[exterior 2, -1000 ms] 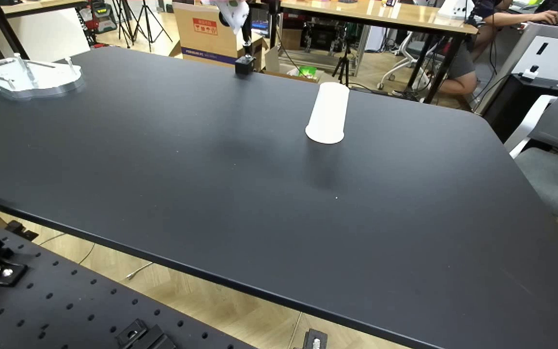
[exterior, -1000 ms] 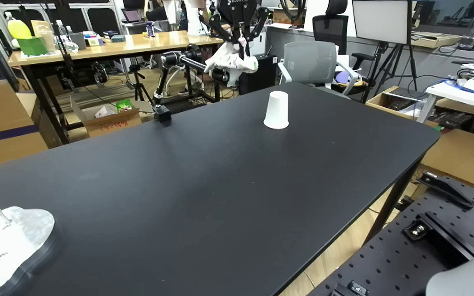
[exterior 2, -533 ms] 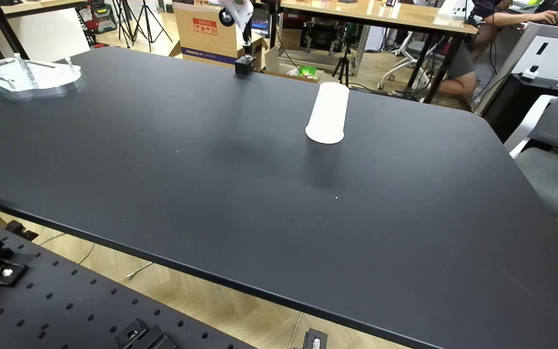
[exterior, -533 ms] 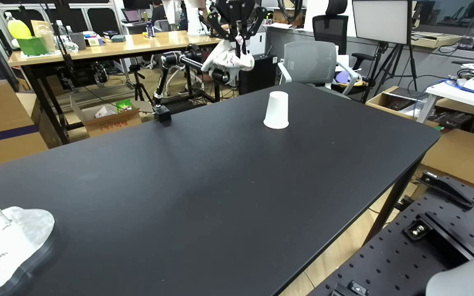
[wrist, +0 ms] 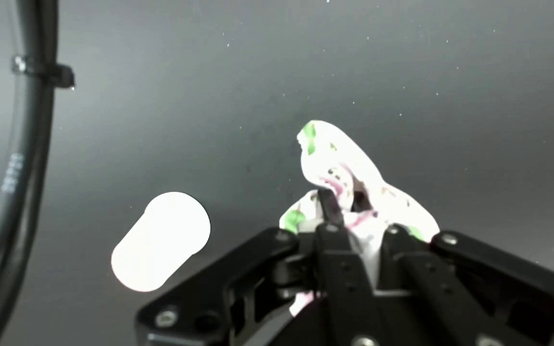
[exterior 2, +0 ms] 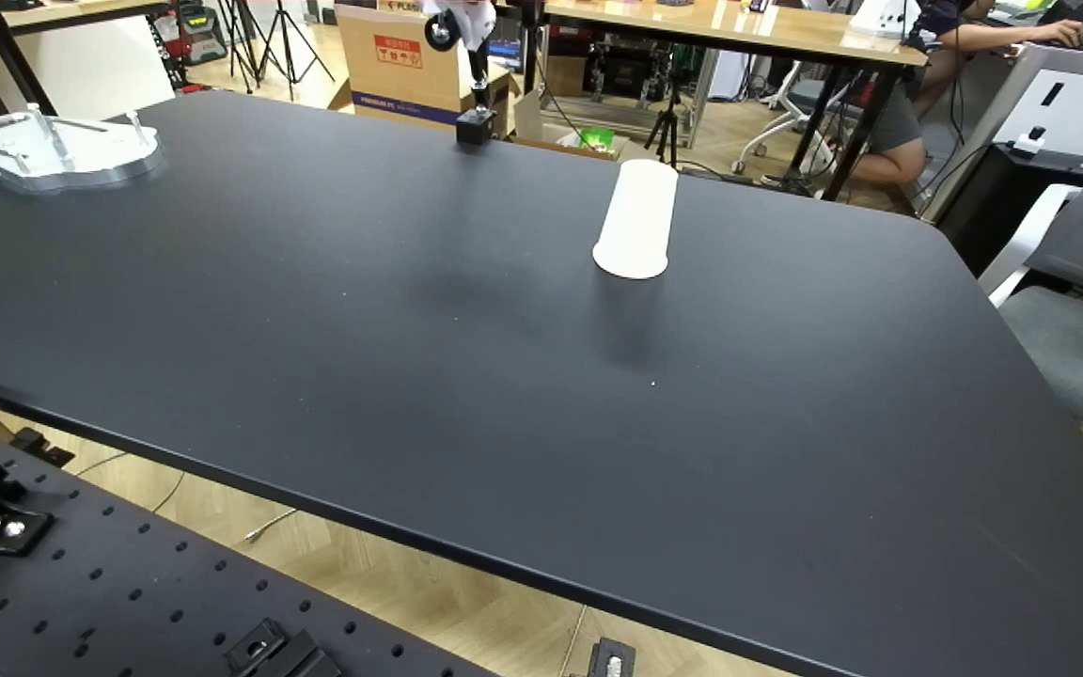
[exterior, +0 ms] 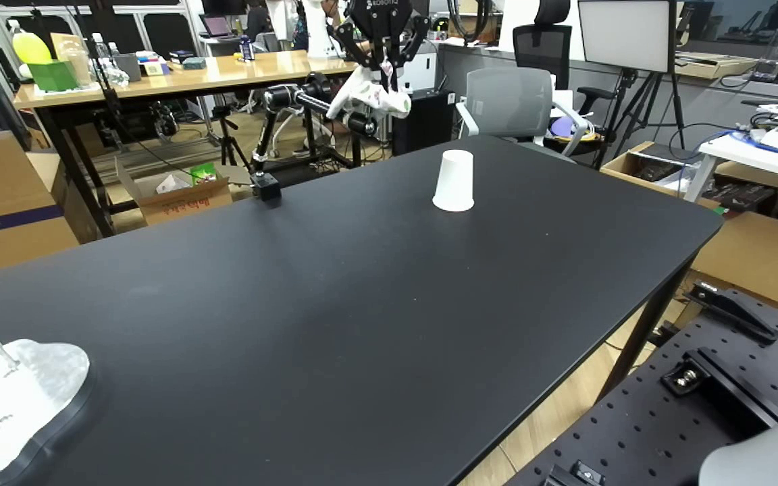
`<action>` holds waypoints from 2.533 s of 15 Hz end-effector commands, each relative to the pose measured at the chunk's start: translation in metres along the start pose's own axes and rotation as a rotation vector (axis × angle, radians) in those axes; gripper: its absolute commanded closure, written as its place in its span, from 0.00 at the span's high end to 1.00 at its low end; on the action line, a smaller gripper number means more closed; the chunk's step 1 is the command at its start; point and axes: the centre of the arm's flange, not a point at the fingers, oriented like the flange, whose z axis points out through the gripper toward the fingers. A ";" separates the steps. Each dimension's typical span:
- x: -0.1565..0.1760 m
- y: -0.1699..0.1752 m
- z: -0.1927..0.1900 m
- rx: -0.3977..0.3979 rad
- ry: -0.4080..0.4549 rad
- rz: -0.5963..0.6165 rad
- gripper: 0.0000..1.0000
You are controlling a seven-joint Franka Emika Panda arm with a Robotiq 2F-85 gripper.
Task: Hang the towel on the black clamp stand on the table
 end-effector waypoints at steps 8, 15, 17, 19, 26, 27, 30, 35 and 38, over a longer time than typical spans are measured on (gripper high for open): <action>0.001 0.016 -0.003 0.000 0.025 -0.058 0.87; -0.001 0.011 -0.013 0.001 0.055 -0.086 1.00; -0.001 0.009 -0.015 0.004 0.061 -0.092 1.00; -0.001 0.009 -0.016 0.005 0.066 -0.095 1.00; -0.030 0.004 -0.003 0.036 0.028 -0.120 1.00; -0.039 0.002 0.000 0.037 0.014 -0.123 1.00; -0.076 -0.004 0.009 0.039 -0.011 -0.153 1.00; -0.131 -0.014 0.054 -0.031 0.154 -0.155 1.00; -0.152 -0.017 0.097 0.013 0.259 -0.087 1.00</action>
